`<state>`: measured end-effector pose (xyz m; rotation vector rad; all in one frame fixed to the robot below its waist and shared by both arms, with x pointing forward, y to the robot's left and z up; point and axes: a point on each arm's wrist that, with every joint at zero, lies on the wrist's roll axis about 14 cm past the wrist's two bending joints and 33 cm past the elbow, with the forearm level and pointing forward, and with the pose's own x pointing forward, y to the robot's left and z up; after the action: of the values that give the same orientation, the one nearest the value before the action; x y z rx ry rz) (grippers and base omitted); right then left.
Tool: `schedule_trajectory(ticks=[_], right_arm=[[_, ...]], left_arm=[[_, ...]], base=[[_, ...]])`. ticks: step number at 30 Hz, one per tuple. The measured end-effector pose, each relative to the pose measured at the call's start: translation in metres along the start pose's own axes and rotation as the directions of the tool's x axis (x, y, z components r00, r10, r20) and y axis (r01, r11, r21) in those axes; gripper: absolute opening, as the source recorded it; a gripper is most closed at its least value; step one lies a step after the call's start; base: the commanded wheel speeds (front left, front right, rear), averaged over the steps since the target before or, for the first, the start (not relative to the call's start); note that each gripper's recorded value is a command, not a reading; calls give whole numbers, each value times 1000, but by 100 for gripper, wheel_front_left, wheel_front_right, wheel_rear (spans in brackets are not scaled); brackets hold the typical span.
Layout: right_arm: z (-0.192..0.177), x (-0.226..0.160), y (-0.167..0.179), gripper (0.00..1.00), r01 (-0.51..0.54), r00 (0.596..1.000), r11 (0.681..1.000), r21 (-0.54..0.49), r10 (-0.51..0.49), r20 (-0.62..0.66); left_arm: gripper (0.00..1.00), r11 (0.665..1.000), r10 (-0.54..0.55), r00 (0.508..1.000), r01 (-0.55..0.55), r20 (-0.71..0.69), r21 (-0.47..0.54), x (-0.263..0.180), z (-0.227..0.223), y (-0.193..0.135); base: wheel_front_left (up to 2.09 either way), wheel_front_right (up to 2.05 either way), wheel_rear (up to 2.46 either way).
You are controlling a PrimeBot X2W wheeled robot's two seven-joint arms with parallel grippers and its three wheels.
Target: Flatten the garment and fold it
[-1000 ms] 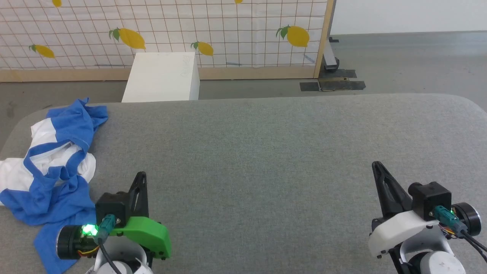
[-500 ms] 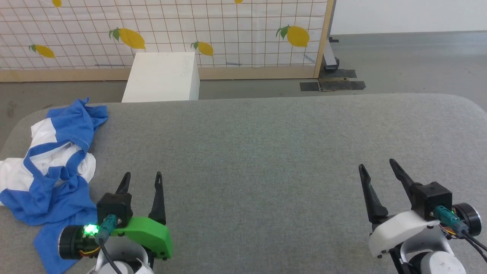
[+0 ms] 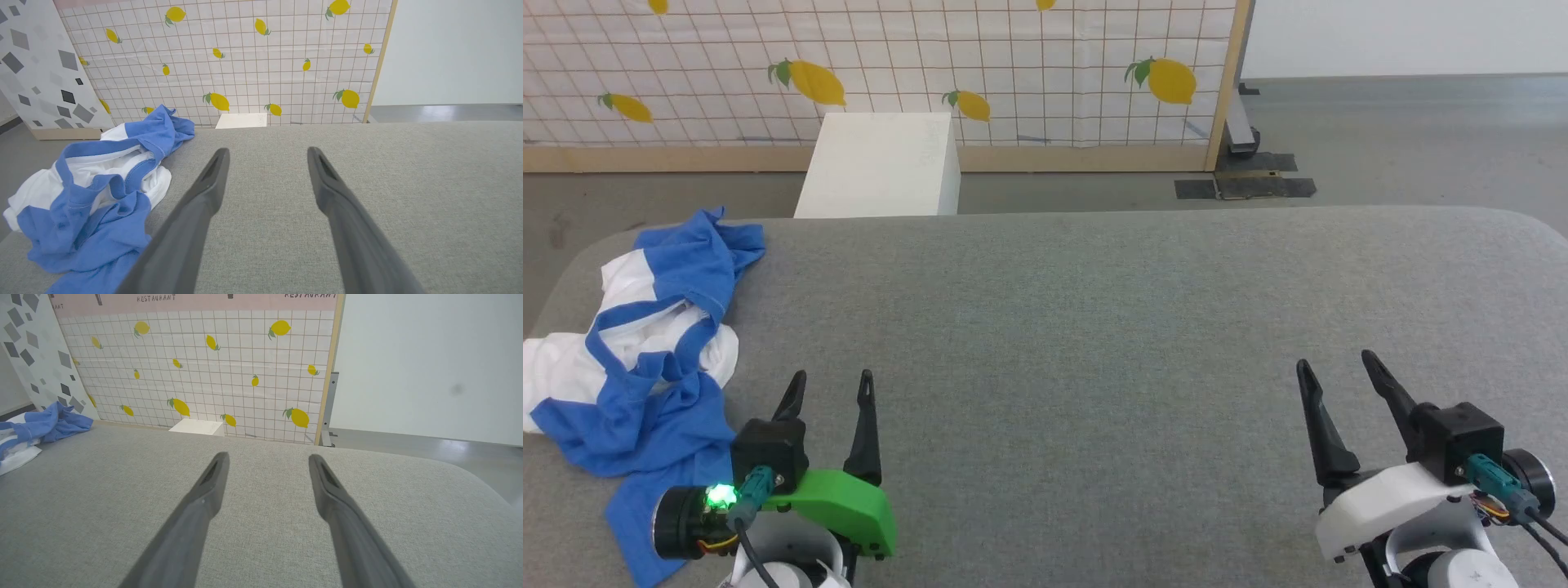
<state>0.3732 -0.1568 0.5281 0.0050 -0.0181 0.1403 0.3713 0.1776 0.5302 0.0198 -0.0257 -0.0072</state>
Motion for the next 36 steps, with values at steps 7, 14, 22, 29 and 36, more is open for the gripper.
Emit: schedule_trajectory(ticks=[7, 14, 22, 29, 36], right_arm=[[-1, 4, 9, 100, -27, 1000, 999, 21, 27, 8], [-5, 7, 20, 100, -62, 998, 997, 42, 62, 5], [-6, 14, 37, 100, -111, 994, 992, 65, 110, 15], [-10, 18, 54, 100, -160, 987, 983, 90, 160, 12], [-11, 22, 71, 100, -209, 978, 972, 110, 208, 16]], left_arm=[[100, 999, 36, 999, -36, 10, -6, -6, 1, 10], [100, 997, 79, 997, -79, 23, -9, -14, 3, 24], [100, 991, 135, 991, -135, 24, -16, -27, 0, 40], [100, 982, 187, 982, -186, 28, -35, -40, -2, 55], [100, 970, 239, 970, -238, 35, -41, -53, -2, 69]], base=[[0, 0, 0], [0, 0, 0], [0, 0, 0], [0, 0, 0], [0, 0, 0]])
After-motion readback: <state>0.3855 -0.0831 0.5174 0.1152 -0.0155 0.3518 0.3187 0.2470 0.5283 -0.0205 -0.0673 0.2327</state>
